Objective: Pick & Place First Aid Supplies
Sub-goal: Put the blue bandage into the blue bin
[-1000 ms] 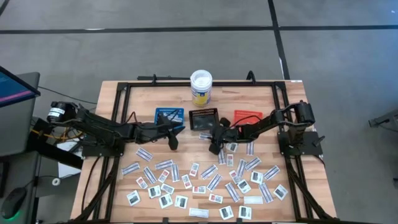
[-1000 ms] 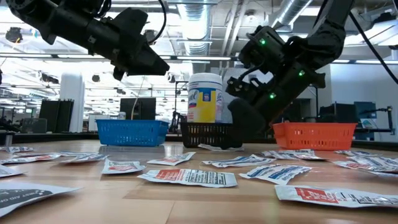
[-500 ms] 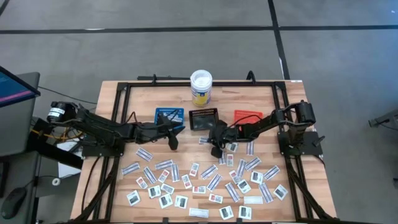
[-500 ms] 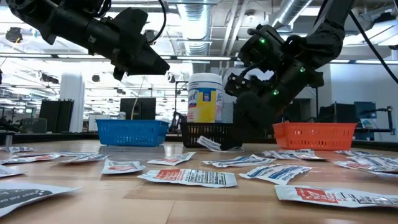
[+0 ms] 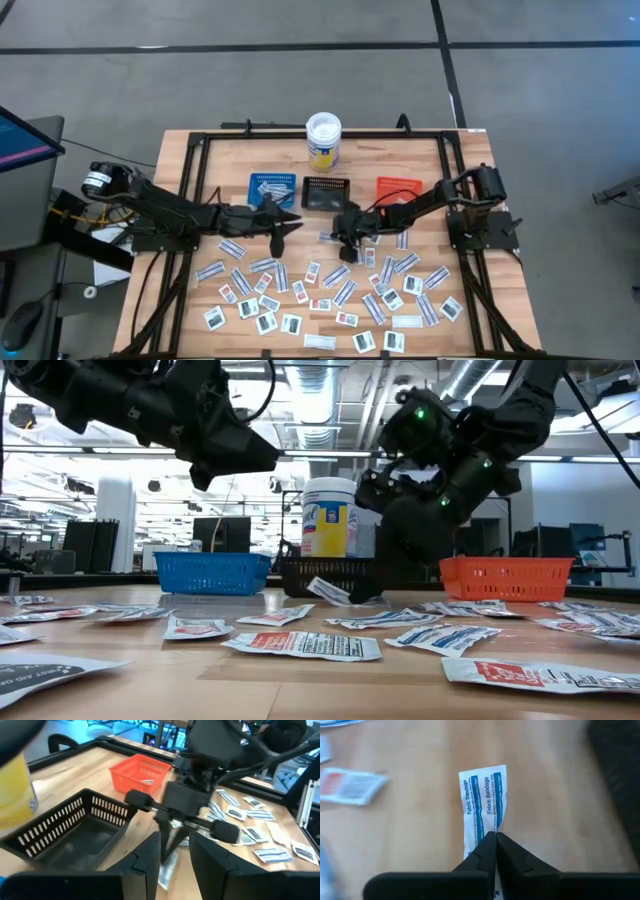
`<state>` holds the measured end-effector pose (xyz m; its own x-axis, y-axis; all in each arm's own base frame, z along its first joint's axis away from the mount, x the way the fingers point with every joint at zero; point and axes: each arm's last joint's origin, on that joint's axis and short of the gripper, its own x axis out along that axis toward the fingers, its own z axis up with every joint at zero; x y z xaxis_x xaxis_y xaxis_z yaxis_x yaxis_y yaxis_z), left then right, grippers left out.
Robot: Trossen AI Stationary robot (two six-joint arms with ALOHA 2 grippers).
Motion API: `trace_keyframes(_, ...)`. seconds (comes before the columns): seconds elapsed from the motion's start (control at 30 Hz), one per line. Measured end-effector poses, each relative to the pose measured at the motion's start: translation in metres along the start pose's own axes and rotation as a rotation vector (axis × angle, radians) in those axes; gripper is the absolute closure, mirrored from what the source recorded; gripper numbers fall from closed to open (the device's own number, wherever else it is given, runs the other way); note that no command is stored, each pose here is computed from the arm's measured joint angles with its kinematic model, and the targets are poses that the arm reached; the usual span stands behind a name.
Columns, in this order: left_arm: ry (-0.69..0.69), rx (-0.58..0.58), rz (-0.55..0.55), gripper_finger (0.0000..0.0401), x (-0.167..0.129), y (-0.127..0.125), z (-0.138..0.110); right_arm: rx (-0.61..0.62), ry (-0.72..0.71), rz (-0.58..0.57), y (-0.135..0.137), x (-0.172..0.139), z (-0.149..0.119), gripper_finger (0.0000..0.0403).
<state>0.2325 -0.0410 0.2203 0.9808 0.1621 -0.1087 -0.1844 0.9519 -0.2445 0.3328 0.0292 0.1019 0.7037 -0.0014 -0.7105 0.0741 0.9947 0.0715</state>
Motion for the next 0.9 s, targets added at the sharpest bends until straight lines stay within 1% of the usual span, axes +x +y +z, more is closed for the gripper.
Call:
trace_keyframes(0.1, 0.007, 0.003, -0.002, 0.0297, 0.004, -0.001, -0.005, -0.079, -0.029, 0.009, 0.012, -0.001, 0.006, 0.0400)
trace_keyframes(0.17, 0.017, 0.006, -0.009, 0.0297, 0.006, -0.001, -0.008, -0.130, -0.052, -0.050, 0.019, -0.002, 0.009, 0.0402)
trace_keyframes(0.4, 0.030, 0.012, -0.027, 0.0297, 0.018, -0.007, -0.007, -0.236, -0.123, -0.381, 0.036, -0.008, 0.020, 0.0402)
trace_keyframes(0.5, 0.035, 0.042, -0.033, 0.0297, 0.025, -0.010, -0.007, -0.240, -0.173, -0.571, 0.042, -0.013, 0.024, 0.0401)
trace_keyframes(0.57, 0.041, 0.067, -0.028, 0.0297, 0.028, -0.010, -0.008, -0.241, -0.193, -0.673, 0.046, -0.016, 0.024, 0.0402)
trace_keyframes(0.63, 0.047, 0.090, -0.016, 0.0297, 0.031, -0.008, -0.009, -0.247, -0.200, -0.694, 0.049, -0.017, 0.022, 0.0402)
trace_keyframes(0.9, 0.077, 0.100, 0.051, 0.0297, 0.041, 0.007, -0.016, -0.265, -0.254, -0.670, 0.058, -0.019, 0.027, 0.0402)
